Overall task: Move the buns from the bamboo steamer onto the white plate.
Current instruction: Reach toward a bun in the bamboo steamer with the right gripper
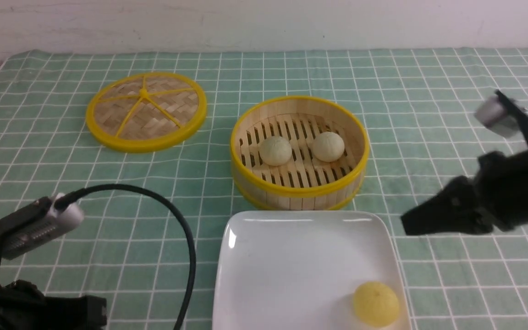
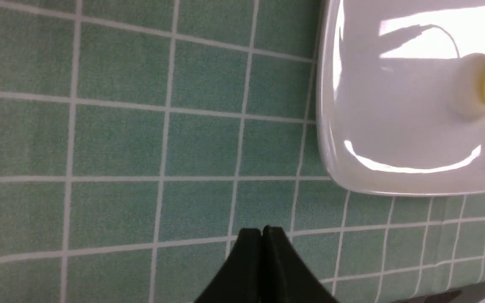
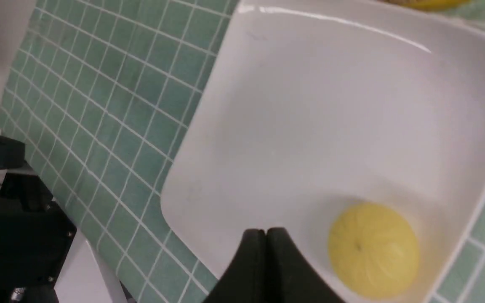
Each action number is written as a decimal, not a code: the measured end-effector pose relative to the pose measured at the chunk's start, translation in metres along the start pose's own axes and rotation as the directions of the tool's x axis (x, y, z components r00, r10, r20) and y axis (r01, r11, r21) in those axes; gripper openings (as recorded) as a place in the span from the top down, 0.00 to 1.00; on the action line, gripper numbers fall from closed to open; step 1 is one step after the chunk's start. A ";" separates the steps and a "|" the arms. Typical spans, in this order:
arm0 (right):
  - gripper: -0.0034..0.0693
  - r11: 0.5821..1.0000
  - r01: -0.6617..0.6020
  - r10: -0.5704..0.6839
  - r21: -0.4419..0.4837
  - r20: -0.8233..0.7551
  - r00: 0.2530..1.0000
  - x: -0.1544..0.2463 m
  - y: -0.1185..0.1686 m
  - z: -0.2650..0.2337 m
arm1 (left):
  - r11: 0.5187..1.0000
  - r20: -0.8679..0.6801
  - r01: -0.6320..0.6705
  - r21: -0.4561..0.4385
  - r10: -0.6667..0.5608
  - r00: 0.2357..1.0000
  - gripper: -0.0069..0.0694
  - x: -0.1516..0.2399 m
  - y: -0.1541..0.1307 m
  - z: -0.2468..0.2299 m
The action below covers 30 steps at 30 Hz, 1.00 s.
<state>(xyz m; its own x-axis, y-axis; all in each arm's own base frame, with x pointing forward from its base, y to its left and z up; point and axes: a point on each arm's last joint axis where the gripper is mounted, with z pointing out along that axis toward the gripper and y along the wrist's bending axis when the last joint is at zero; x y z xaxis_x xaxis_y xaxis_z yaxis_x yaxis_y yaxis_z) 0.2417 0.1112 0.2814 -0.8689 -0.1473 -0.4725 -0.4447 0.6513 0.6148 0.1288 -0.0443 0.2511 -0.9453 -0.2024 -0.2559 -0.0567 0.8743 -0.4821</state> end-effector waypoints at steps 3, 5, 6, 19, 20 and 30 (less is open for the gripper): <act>0.95 0.993 0.116 -0.116 0.011 -0.065 0.991 -0.030 0.013 0.026 | 1.000 0.015 -0.002 0.005 0.002 1.000 0.89 -0.002 -0.001 0.000; 0.95 0.984 0.171 -0.165 0.057 -0.097 0.981 -0.050 0.016 0.044 | 1.000 0.021 -0.003 0.004 0.003 1.000 0.88 -0.002 -0.001 0.000; 0.95 0.980 0.181 -0.173 0.077 -0.102 0.980 -0.057 0.015 0.049 | 1.000 0.022 -0.004 0.004 0.004 1.000 0.88 -0.002 -0.001 0.000; 0.74 0.880 0.148 -0.183 0.451 0.035 0.982 -0.148 -0.057 0.131 | 1.000 0.029 -0.005 0.004 0.005 1.000 0.86 -0.003 -0.001 -0.001; 0.71 0.874 0.148 -0.193 0.463 0.051 0.980 -0.150 -0.062 0.136 | 1.000 0.031 -0.005 0.004 0.005 1.000 0.85 -0.003 -0.001 -0.001; 0.47 0.814 0.216 -0.288 0.539 0.052 0.956 -0.153 -0.086 0.155 | 1.000 0.084 -0.005 0.002 0.005 0.996 0.84 -0.008 -0.001 -0.001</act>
<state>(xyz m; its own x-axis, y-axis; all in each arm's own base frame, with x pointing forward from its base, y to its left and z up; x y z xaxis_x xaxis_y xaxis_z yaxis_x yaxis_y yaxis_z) 0.4463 0.1930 0.2030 -0.6917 -0.2898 -0.6615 -0.4326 0.8997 0.0582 0.1360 -0.0429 0.2541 -0.9151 -0.2346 -0.3278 -0.0512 0.8742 -0.4829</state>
